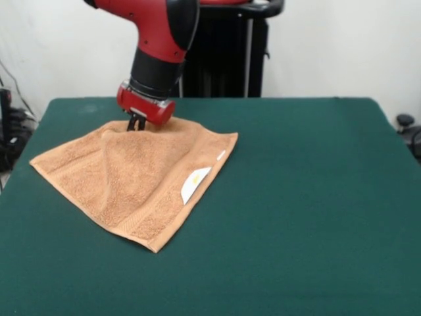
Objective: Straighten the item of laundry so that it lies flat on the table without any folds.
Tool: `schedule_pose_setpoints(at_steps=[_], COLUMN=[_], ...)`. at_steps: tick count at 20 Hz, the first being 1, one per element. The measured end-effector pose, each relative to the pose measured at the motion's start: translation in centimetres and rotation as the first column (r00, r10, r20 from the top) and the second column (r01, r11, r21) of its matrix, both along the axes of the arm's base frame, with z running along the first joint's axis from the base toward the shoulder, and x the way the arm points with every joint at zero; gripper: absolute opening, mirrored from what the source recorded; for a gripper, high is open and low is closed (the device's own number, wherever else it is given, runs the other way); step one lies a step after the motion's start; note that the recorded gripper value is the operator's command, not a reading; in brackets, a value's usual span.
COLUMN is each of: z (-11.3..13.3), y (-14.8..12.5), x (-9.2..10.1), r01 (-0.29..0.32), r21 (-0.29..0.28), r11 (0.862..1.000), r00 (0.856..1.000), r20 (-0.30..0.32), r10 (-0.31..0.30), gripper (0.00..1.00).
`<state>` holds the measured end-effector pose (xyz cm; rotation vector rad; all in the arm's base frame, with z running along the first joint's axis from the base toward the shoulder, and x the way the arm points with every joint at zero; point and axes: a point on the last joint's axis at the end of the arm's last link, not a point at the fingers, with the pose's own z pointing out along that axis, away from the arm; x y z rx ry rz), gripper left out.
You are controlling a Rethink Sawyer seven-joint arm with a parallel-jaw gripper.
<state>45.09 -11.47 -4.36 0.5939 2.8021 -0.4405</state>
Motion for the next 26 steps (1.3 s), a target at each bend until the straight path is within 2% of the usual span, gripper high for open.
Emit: schedule_pose_setpoints(at_steps=[14, 26], z=[1.5, 1.1], y=[-0.3, -0.2], x=[0.2, -0.2], r01=[0.032, 0.032], r21=[0.016, 0.019], r11=[0.999, 0.999], r00=[0.999, 0.999], r20=[0.026, 0.016], r10=[-0.033, -0.033], gripper=[0.0, 0.0])
